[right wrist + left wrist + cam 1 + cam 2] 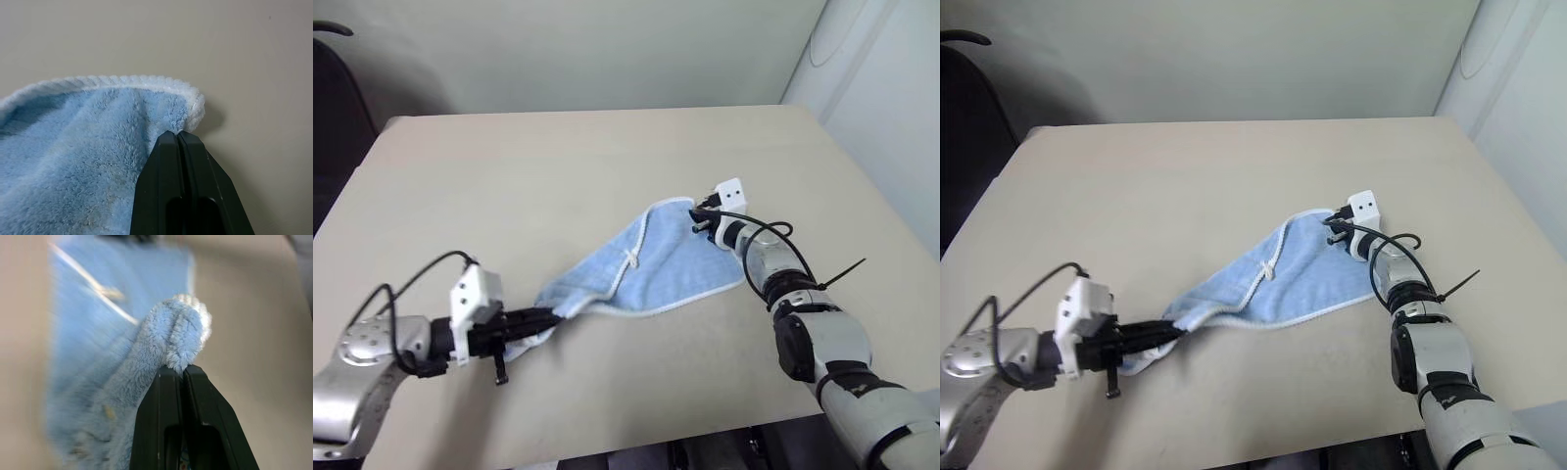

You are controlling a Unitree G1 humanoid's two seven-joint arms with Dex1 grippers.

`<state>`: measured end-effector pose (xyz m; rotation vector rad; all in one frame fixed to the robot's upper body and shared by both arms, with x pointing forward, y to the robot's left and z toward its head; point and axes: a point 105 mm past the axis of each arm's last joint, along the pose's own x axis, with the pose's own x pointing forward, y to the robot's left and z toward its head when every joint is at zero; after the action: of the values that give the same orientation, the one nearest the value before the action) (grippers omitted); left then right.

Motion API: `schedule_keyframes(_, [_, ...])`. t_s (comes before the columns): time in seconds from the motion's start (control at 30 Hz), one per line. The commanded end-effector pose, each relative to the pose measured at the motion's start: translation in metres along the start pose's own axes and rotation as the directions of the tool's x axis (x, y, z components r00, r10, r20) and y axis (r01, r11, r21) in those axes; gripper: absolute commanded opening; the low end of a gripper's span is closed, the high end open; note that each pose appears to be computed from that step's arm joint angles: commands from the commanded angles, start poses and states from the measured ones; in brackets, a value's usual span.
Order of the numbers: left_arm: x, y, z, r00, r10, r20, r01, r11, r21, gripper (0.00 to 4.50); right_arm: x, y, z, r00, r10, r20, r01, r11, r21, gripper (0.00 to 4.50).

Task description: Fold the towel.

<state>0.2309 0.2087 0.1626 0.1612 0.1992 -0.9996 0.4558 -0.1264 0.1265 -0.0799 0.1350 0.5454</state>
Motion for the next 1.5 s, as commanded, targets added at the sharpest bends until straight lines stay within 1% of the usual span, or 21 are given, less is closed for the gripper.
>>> schedule_keyframes(0.03, [-0.011, -0.002, 0.021, 0.994, 0.04, 0.104, -0.036, 0.999, -0.036, 0.05, -0.01, -0.014, 0.024, 0.996, -0.01, 0.087, 0.013, 0.999, -0.038, 0.0])
schedule_keyframes(0.13, [-0.017, 0.004, 0.033, 0.981, 0.093, 0.171, -0.079, 0.993, -0.088, 0.05, -0.017, -0.023, 0.032, 0.993, -0.026, 0.112, 0.029, 0.999, -0.026, 0.0])
schedule_keyframes(0.2, [-0.017, 0.005, 0.034, 0.98, 0.095, 0.172, -0.079, 0.992, -0.099, 0.05, -0.019, -0.026, 0.033, 0.993, -0.033, 0.113, 0.036, 0.999, -0.026, 0.0])
schedule_keyframes(0.27, [-0.012, -0.001, 0.026, 0.991, 0.065, 0.117, -0.057, 0.996, -0.072, 0.05, -0.019, -0.026, 0.03, 0.994, -0.031, 0.102, 0.034, 0.999, -0.034, 0.0])
schedule_keyframes(0.37, [0.0, -0.014, 0.002, 1.0, -0.008, -0.026, 0.007, 1.0, -0.023, 0.05, -0.016, -0.018, 0.023, 0.996, -0.014, 0.085, 0.017, 0.999, -0.037, 0.0])
schedule_keyframes(0.53, [0.01, -0.03, -0.032, 0.972, -0.117, -0.202, 0.125, 0.992, 0.025, 0.05, -0.012, -0.01, 0.011, 0.998, -0.004, 0.058, 0.005, 1.0, -0.025, 0.0])
schedule_keyframes(0.63, [0.012, -0.031, -0.041, 0.96, -0.146, -0.24, 0.16, 0.986, 0.038, 0.05, -0.011, -0.007, 0.005, 0.999, -0.001, 0.043, 0.002, 1.0, -0.024, 0.0])
schedule_keyframes(0.77, [0.014, -0.033, -0.042, 0.953, -0.175, -0.247, 0.192, 0.98, 0.044, 0.05, -0.01, -0.006, 0.0, 0.999, -0.003, 0.033, 0.004, 1.0, -0.019, 0.0])
schedule_keyframes(0.87, [0.015, -0.035, -0.045, 0.948, -0.198, -0.248, 0.206, 0.978, 0.01, 0.05, -0.011, -0.005, -0.002, 1.0, -0.005, 0.029, 0.006, 1.0, -0.017, 0.0])
schedule_keyframes(0.9, [0.015, -0.035, -0.045, 0.947, -0.204, -0.247, 0.21, 0.978, 0.001, 0.56, -0.011, -0.005, -0.003, 1.0, -0.005, 0.028, 0.006, 1.0, -0.017, 0.0])
schedule_keyframes(0.93, [0.015, -0.035, -0.046, 0.946, -0.205, -0.25, 0.211, 0.978, -0.004, 0.75, -0.011, -0.005, -0.003, 1.0, -0.005, 0.027, 0.006, 1.0, -0.017, 0.0])
schedule_keyframes(1.1, [0.015, -0.034, -0.049, 0.946, -0.189, -0.263, 0.201, 0.979, 0.018, 2.5, -0.011, -0.004, -0.006, 1.0, -0.005, 0.022, 0.006, 1.0, -0.018, 0.0])
schedule_keyframes(1.3, [0.017, -0.035, -0.045, 0.956, -0.195, -0.221, 0.199, 0.98, -0.006, 2.5, -0.01, -0.003, -0.005, 1.0, -0.005, 0.02, 0.005, 1.0, -0.019, 0.0])
schedule_keyframes(1.4, [0.018, -0.038, -0.044, 0.957, -0.204, -0.207, 0.207, 0.978, -0.01, 1.93, -0.009, -0.003, -0.005, 1.0, -0.006, 0.019, 0.006, 1.0, -0.019, 0.0])
schedule_keyframes(1.5, [0.019, -0.04, -0.043, 0.958, -0.209, -0.195, 0.211, 0.977, -0.012, 0.9, -0.009, -0.003, -0.005, 1.0, -0.006, 0.018, 0.007, 1.0, -0.019, 0.0])
